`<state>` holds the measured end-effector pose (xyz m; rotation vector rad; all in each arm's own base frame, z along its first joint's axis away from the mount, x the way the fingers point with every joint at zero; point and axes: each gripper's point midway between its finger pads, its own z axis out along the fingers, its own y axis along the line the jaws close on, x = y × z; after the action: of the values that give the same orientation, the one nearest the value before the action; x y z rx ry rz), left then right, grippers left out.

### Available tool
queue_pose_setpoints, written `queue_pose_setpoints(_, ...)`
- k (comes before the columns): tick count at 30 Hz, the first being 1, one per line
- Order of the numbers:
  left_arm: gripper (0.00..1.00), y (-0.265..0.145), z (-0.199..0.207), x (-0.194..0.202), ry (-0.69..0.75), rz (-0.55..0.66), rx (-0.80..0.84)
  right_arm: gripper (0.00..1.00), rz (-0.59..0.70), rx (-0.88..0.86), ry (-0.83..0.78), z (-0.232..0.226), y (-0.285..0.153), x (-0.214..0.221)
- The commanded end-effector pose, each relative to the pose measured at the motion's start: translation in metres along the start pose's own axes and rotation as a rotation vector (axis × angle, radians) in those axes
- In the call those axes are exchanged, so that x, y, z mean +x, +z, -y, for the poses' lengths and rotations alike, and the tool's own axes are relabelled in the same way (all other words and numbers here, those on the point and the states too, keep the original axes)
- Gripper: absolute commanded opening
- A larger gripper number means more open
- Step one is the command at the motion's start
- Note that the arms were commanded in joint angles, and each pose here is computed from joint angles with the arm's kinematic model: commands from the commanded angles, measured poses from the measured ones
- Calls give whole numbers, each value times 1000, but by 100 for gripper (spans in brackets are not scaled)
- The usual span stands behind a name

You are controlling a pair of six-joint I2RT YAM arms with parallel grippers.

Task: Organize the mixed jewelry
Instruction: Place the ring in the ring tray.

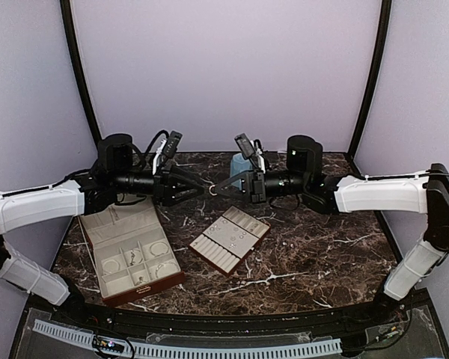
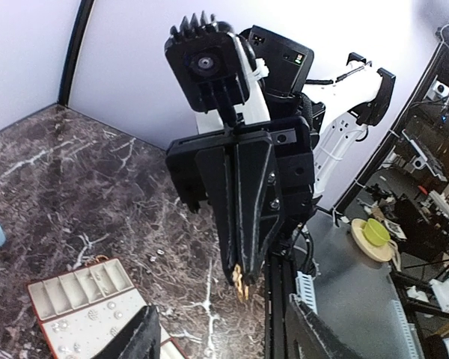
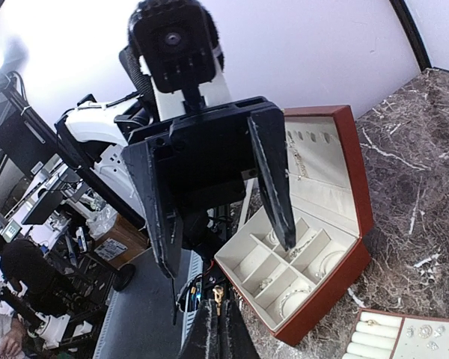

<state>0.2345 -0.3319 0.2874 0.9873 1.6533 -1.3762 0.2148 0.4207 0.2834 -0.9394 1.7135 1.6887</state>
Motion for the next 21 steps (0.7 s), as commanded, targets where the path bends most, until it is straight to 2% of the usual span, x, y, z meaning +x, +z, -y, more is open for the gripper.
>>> queue_pose_setpoints(1,58,2,19,-15,-17,11,114,0,8,-82,-64,-25,-1,-11)
queue_pose_setpoints(6,48,3,21,-9,-23,-7,143,0,16,-60,-77,-22,-1,-13)
queue_pose_setpoints(9,45,4,14,-6,-18,-6,109,0,19,-9,-86,-13,-1,-13)
queue_pose_setpoints(12,47,-3,0,-9,14,20,-12,0,-14,139,-110,15,-4,0)
queue_pose_setpoints(15,51,-15,-17,-14,30,42,-119,0,-124,302,-118,48,-4,30)
queue_pose_setpoints(21,54,-35,-29,-26,47,66,-176,0,-271,355,-135,75,6,86)
